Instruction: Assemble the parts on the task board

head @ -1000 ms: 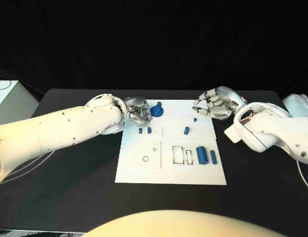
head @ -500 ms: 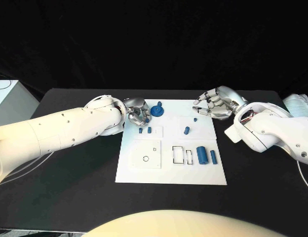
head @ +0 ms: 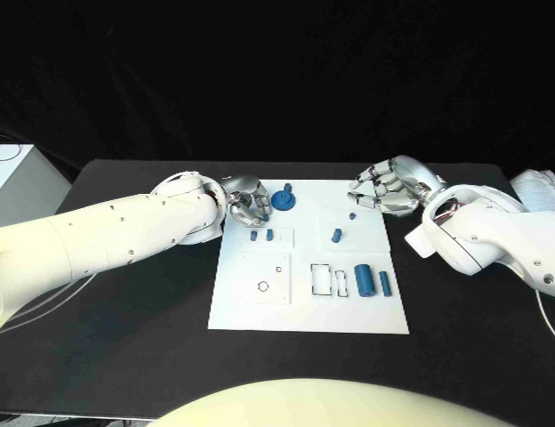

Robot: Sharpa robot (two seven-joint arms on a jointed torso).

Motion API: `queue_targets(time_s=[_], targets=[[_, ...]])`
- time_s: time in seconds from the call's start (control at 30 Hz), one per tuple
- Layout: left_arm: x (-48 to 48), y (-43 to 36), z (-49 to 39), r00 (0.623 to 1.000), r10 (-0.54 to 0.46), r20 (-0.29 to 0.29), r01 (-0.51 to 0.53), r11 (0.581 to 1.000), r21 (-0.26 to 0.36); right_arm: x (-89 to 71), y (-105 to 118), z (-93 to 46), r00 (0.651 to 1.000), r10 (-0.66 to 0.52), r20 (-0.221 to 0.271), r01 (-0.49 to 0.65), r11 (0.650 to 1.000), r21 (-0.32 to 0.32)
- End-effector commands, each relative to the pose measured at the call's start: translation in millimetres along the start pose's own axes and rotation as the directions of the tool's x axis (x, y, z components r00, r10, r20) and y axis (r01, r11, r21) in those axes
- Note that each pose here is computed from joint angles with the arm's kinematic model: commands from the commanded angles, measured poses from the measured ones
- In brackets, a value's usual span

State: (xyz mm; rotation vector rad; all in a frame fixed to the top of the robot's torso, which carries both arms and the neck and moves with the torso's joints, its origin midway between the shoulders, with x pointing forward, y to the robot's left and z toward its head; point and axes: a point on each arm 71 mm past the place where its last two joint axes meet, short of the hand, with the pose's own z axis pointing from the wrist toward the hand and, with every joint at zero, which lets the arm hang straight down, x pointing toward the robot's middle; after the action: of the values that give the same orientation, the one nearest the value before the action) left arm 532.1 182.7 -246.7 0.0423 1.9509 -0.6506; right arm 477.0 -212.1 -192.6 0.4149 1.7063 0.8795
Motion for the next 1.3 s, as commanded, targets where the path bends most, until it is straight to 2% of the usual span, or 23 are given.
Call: queue_targets(time_s=[0.03, 0.3, 0.43, 0.57, 0.7, 0.73, 0.77, 0.83, 0.93, 1.0, 1.03, 1.1, 1.2, 1.3], targets=[[-0.8, 2.0, -1.0, 1.0, 0.0, 0.0, 0.0, 1.0, -0.007, -0.7, -1.4, 0.4, 1.0, -0.01, -0.007, 0.01, 1.0, -0.004], [-1.3, 10.8, -7.2, 1.0, -0.001, -0.031, 0.001, 1.0, -0.018, -6.3, -6.7, 2.4, 0.998, -0.069, 0.006, 0.069, 0.998, -0.013], [-4.2, 16.5, -10.7, 1.0, -0.008, -0.015, 0.008, 1.0, -0.026, -8.7, -8.4, 3.8, 0.993, -0.115, 0.013, 0.116, 0.993, -0.027], [-13.8, 23.3, -16.1, 0.995, -0.062, 0.074, 0.063, 0.998, -0.004, -11.1, -10.9, 6.1, 0.979, -0.2, 0.023, 0.201, 0.978, -0.049], [-27.6, 29.0, -24.2, 0.966, -0.191, 0.175, 0.183, 0.981, 0.061, -10.0, -13.2, 8.3, 0.948, -0.318, 0.022, 0.318, 0.944, -0.083], [-31.5, 30.9, -27.1, 0.948, -0.249, 0.197, 0.237, 0.968, 0.082, -9.2, -13.6, 9.2, 0.936, -0.352, 0.02, 0.352, 0.931, -0.092], [-36.5, 33.7, -31.6, 0.915, -0.339, 0.22, 0.32, 0.94, 0.117, -7.9, -14.1, 10.5, 0.917, -0.399, 0.015, 0.398, 0.911, -0.104], [-41.3, 36.7, -37.4, 0.862, -0.451, 0.231, 0.424, 0.892, 0.158, -6.1, -14.9, 12.3, 0.893, -0.45, 0.009, 0.447, 0.887, -0.114], [-46.7, 40.8, -48.3, 0.723, -0.658, 0.212, 0.618, 0.753, 0.227, -1.7, -17.4, 15.3, 0.849, -0.528, -0.005, 0.524, 0.843, -0.122], [-48.8, 41.6, -55.8, 0.611, -0.772, 0.175, 0.724, 0.635, 0.271, 1.9, -19.1, 18.1, 0.82, -0.573, -0.013, 0.567, 0.814, -0.124], [-49.5, 41.3, -59.4, 0.563, -0.812, 0.154, 0.759, 0.582, 0.291, 3.9, -19.9, 19.4, 0.807, -0.591, -0.016, 0.585, 0.802, -0.124], [-50.4, 39.8, -65.7, 0.494, -0.861, 0.119, 0.802, 0.505, 0.318, 8.1, -21.6, 21.3, 0.787, -0.617, -0.023, 0.61, 0.782, -0.124], [-50.7, 36.5, -73.5, 0.428, -0.901, 0.073, 0.837, 0.426, 0.345, 13.8, -22.8, 24.2, 0.766, -0.642, -0.028, 0.635, 0.763, -0.123], [-50.4, 32.7, -79.6, 0.389, -0.92, 0.041, 0.853, 0.377, 0.36, 19.6, -22.6, 26.7, 0.751, -0.66, -0.031, 0.652, 0.748, -0.125]])
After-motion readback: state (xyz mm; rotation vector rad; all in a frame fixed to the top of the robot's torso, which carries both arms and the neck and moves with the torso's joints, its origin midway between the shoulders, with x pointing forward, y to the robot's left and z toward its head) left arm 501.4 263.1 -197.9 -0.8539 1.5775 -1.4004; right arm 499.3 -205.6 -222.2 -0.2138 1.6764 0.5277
